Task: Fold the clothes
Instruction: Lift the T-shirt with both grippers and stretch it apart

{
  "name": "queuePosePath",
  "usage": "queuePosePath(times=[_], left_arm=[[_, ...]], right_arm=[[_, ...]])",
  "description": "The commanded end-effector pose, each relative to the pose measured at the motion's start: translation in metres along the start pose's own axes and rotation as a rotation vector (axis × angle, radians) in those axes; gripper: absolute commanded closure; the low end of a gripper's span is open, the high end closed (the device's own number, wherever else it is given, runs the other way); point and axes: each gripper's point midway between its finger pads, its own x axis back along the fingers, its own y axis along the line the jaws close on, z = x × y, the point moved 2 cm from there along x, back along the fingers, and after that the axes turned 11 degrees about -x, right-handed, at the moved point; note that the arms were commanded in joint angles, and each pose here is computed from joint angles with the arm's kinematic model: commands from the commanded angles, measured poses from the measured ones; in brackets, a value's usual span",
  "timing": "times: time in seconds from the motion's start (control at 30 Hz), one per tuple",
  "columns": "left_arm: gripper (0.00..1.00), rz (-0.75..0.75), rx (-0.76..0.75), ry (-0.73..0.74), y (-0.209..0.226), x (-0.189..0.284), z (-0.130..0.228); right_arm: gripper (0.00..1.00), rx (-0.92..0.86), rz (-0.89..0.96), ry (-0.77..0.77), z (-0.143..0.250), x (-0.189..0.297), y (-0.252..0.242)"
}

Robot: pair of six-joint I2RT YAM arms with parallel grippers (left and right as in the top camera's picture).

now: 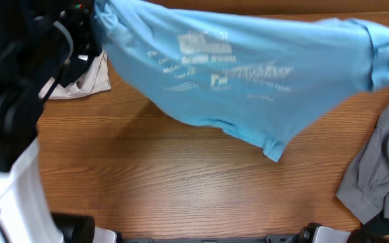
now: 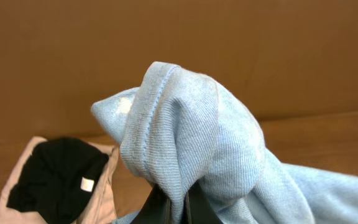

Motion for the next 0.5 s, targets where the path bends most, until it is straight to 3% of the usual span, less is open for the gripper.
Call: queuePosePath(times=[0.0,0.27,0.47], left_arm=[[0.96,-0.058,-0.030,-0.107,0.006,0.054,-0.014],[0.96,-0.089,-0.044,-0.192,0.002,0.135,-0.004],[0.96,-0.204,-0.030,-0.113,0.020,0.127,0.009]], right_arm=[[0.96,0.015,-0.023,-0.074,0.003,0.035,0.008],[0.96,0.044,-0.042,-0.170,0.021,0.093,0.016],[0.96,0.037,-0.032,-0.151,0.020,0.085,0.014]])
